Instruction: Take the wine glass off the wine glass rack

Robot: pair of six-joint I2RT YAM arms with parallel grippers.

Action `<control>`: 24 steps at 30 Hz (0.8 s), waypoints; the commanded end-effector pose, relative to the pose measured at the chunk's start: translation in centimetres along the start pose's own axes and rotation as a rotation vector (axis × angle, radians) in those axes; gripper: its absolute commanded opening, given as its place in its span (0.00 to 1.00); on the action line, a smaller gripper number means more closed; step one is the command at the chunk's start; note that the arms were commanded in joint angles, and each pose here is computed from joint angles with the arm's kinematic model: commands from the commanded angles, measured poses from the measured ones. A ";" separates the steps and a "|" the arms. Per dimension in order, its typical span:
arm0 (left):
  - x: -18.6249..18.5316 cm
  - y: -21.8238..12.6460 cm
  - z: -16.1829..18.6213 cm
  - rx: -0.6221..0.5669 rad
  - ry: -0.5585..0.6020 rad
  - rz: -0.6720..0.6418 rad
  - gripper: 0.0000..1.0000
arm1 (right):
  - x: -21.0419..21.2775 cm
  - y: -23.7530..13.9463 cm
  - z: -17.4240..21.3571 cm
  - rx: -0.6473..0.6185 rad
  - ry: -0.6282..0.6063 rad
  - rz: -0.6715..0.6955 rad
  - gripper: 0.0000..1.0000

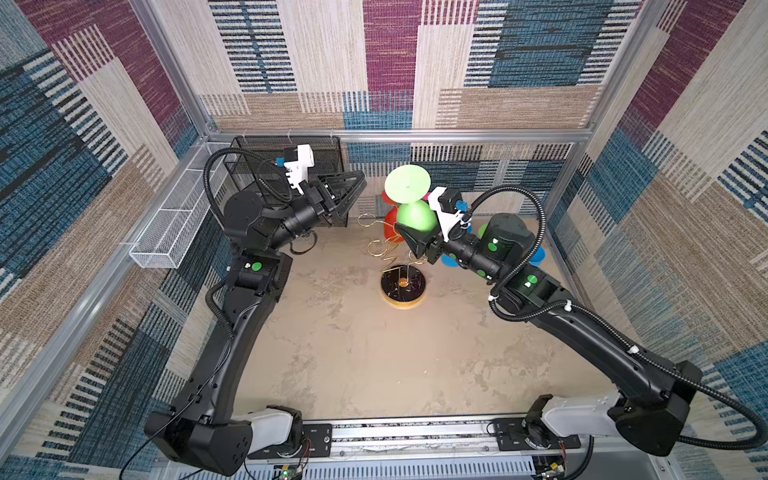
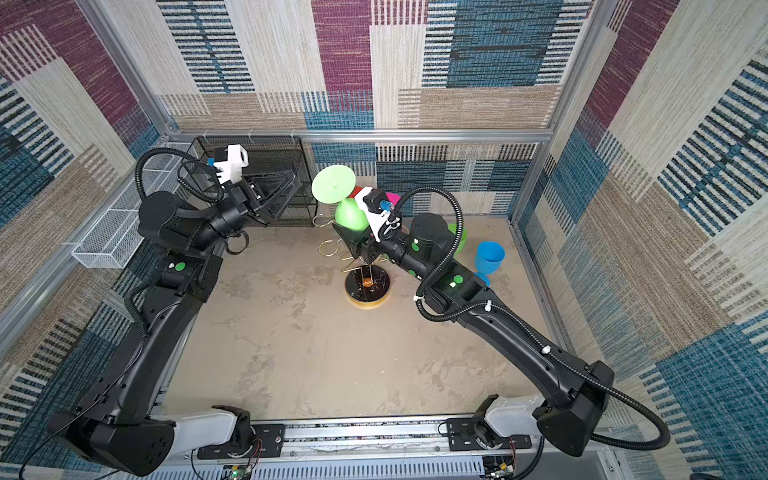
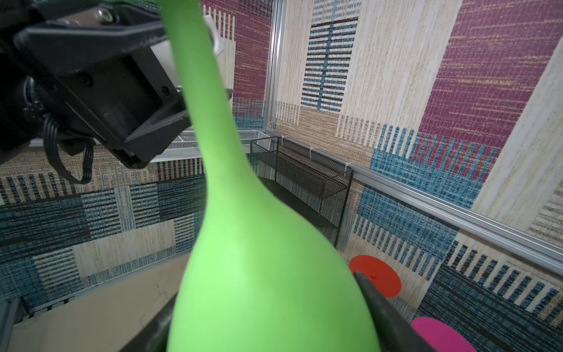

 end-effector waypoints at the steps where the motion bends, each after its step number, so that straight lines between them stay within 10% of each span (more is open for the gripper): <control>1: -0.3 -0.9 -0.7 -0.067 0.389 -0.070 0.44 | 0.1 -1.6 0.1 0.082 0.078 -0.001 0.45; 8: 2.3 -2.7 -1.6 -0.209 0.933 -0.213 0.48 | 0.5 -4.3 0.3 0.203 0.142 -0.009 0.42; 15: 3.1 -2.0 1.7 -0.042 1.419 -0.072 0.47 | 2.1 -3.6 2.5 0.315 0.221 -0.103 0.39; 24: 3.6 -1.8 3.8 0.035 1.645 0.060 0.46 | 3.6 -2.2 4.1 0.360 0.258 -0.199 0.39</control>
Point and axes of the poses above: each gripper's point midway between its finger pads, its own y axis out along the fingers, its own x axis along the line the jaws close on, z = x × y, the point moved 2 cm from there along -y, back along the fingers, and after that the axes turned 3 degrees about -y, right-handed, at the moved point
